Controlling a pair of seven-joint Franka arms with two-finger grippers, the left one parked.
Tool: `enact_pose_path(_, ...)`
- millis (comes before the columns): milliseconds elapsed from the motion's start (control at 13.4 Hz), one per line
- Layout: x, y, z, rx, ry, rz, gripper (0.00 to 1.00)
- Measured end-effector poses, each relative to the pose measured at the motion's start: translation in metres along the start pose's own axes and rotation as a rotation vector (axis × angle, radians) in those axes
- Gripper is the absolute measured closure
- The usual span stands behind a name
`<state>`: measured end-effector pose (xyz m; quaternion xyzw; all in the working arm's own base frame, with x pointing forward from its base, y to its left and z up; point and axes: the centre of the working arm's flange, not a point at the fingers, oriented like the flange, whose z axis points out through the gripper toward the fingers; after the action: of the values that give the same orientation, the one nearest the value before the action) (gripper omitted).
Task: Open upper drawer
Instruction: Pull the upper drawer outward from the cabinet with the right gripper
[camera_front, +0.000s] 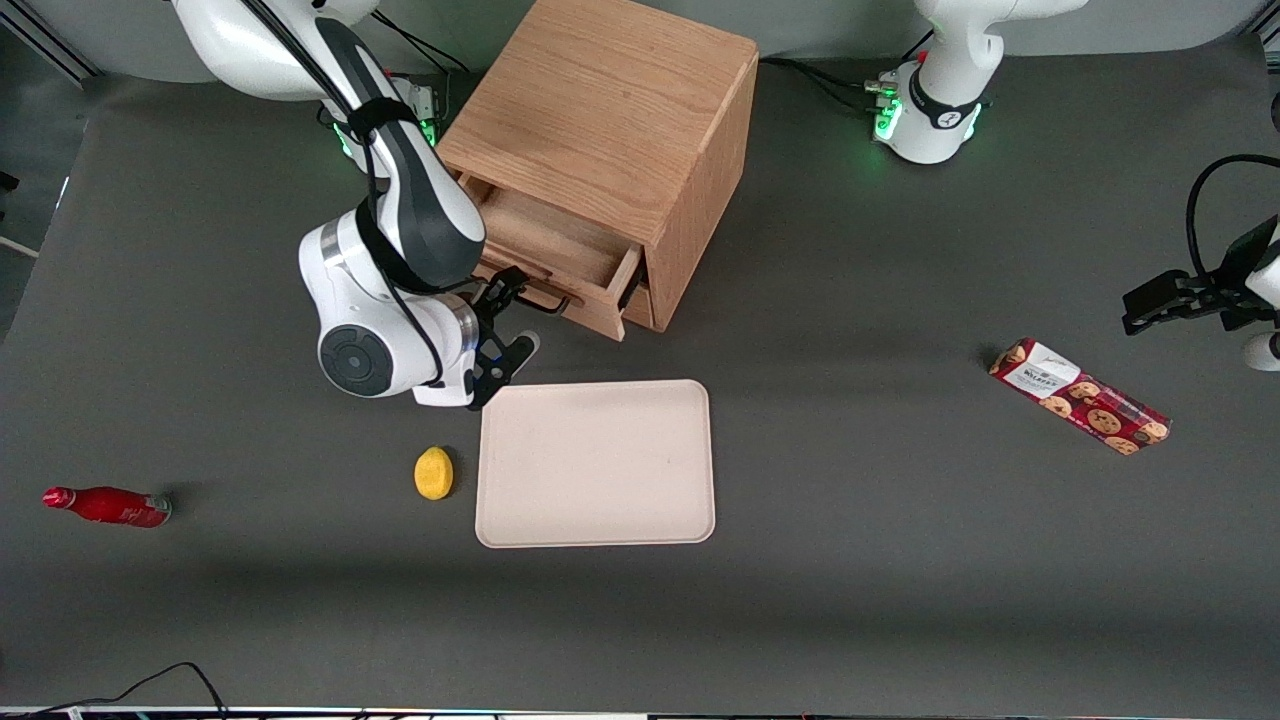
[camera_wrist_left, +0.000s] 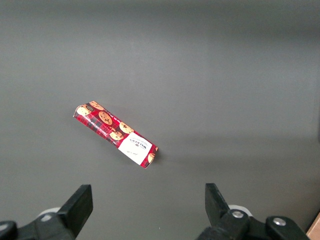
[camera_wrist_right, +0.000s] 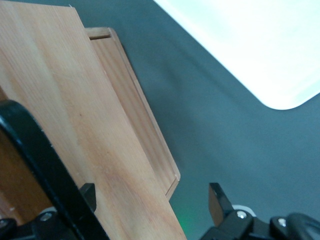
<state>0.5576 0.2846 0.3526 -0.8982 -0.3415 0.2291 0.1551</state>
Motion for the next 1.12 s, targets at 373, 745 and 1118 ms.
enact_pose_path(373,0.005,0.016,-0.01,-0.008,0.022,-0.002,0.0)
enact_pose_path(745,0.008,0.035,-0.02,-0.01,0.044,0.011,0.0)
enact_pose_path(1118,0.009,0.052,-0.029,-0.012,0.065,0.026,0.0)
